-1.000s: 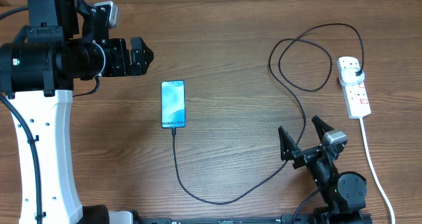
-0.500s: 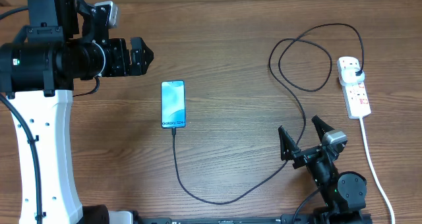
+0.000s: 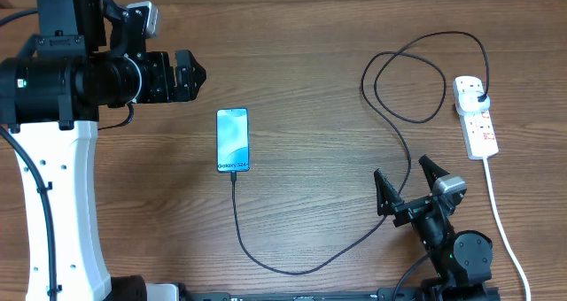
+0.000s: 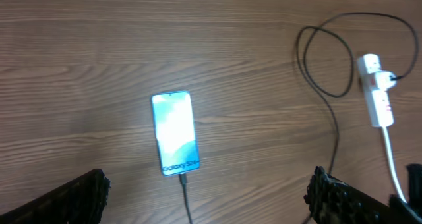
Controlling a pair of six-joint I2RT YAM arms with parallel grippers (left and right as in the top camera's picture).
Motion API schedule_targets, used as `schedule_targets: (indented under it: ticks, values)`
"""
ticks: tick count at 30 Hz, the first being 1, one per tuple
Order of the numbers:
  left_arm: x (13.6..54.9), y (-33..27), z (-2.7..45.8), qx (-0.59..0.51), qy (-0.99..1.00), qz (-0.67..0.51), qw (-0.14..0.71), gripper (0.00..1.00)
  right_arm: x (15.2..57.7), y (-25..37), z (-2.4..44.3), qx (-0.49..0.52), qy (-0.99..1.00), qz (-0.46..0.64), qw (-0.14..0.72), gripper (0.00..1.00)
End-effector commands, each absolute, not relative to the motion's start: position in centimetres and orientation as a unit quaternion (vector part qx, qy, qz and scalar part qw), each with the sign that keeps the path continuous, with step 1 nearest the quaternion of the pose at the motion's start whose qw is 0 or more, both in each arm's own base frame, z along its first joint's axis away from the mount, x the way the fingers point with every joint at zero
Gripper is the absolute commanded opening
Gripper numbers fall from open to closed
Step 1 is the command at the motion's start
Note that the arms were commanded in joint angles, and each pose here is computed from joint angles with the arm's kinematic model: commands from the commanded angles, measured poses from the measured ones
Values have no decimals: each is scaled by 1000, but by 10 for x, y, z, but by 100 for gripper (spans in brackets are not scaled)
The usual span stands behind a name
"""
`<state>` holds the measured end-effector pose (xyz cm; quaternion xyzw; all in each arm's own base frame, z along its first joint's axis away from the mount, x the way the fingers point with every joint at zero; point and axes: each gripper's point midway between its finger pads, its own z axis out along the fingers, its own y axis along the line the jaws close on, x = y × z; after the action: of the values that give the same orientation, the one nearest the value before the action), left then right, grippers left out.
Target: Plug charger to phone and switch on socket
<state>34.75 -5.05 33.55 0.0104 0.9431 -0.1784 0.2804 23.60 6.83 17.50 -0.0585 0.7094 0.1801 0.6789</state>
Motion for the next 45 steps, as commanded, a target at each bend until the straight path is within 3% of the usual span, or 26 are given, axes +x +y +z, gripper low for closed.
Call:
schedule_targets:
  ticks: [1,15,30,45]
  values:
    - [336,-37,347,1,942,-138,306,100,236,67,174,-56,707,179,681,100]
    - [310,-38,329,87,881,-98,454,100,236,67,174,-56,707,179,681,100]
    - [287,-38,275,187,756,-5,628,99,236,67,174,-56,707,179,681,100]
    - [260,-36,204,227,713,52,661,100,236,67,174,-56,707,179,681,100]
